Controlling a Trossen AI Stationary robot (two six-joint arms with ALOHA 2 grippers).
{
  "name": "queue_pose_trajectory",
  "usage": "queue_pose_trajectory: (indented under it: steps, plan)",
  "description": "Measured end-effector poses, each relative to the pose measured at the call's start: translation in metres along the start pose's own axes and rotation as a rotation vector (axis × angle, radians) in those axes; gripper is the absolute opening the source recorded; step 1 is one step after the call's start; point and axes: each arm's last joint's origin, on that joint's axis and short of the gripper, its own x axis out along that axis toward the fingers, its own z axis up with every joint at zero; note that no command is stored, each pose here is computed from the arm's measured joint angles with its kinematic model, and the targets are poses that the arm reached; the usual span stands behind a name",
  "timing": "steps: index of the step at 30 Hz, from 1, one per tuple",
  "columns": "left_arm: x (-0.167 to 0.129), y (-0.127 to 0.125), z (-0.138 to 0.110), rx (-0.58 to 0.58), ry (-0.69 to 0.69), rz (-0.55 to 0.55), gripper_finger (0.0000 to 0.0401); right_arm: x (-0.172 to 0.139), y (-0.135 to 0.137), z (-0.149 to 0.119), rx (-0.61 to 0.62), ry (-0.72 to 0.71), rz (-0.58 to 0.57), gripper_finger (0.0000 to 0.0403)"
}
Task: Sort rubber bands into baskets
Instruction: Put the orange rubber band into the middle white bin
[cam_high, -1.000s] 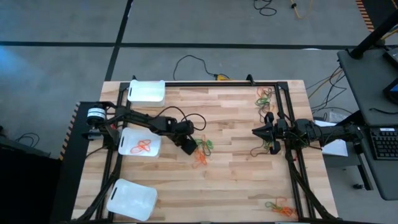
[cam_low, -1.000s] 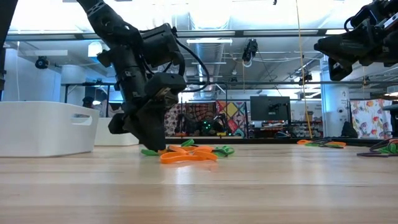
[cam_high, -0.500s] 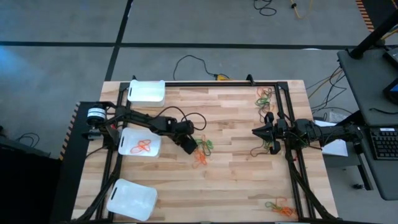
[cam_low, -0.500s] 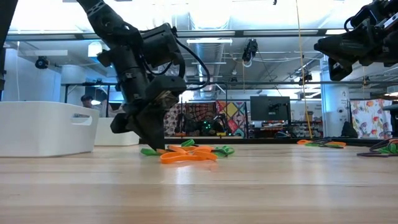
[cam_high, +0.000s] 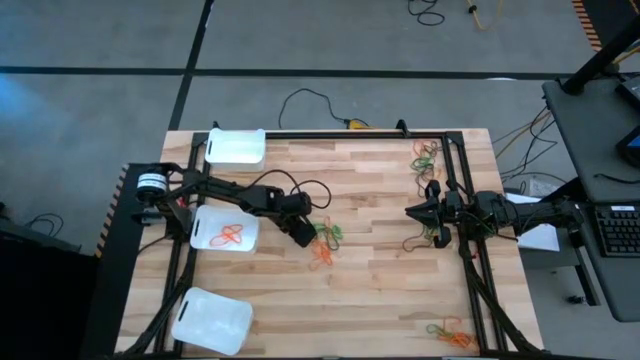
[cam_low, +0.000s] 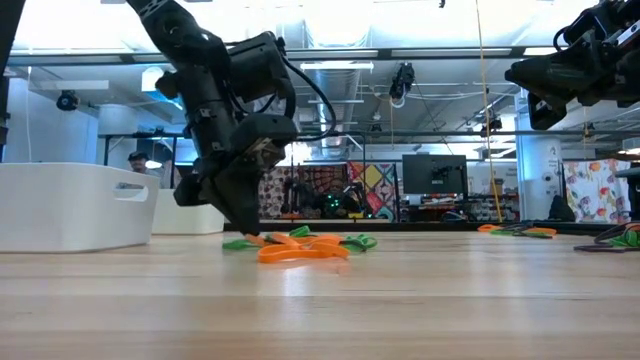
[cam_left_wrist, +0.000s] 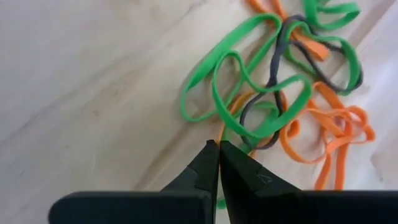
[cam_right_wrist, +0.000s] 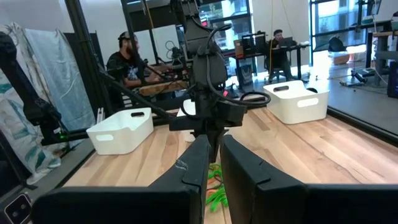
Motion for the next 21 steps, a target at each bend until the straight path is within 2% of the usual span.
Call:
queue_pose_trajectory:
  steps: [7, 16, 21]
  plan:
    - [0.003, 0.001, -0.004, -0.014, 0.009, 0.011, 0.0001, 0.000, 0.000, 0.000, 0.000, 0.000, 0.000, 0.0034]
    - [0.013, 0.000, -0.005, -0.007, 0.009, 0.021, 0.0042, 0.000, 0.000, 0.000, 0.000, 0.000, 0.000, 0.0034]
    - [0.012, -0.001, -0.009, 0.036, 0.010, 0.050, 0.0048, 0.000, 0.000, 0.000, 0.000, 0.000, 0.000, 0.0034]
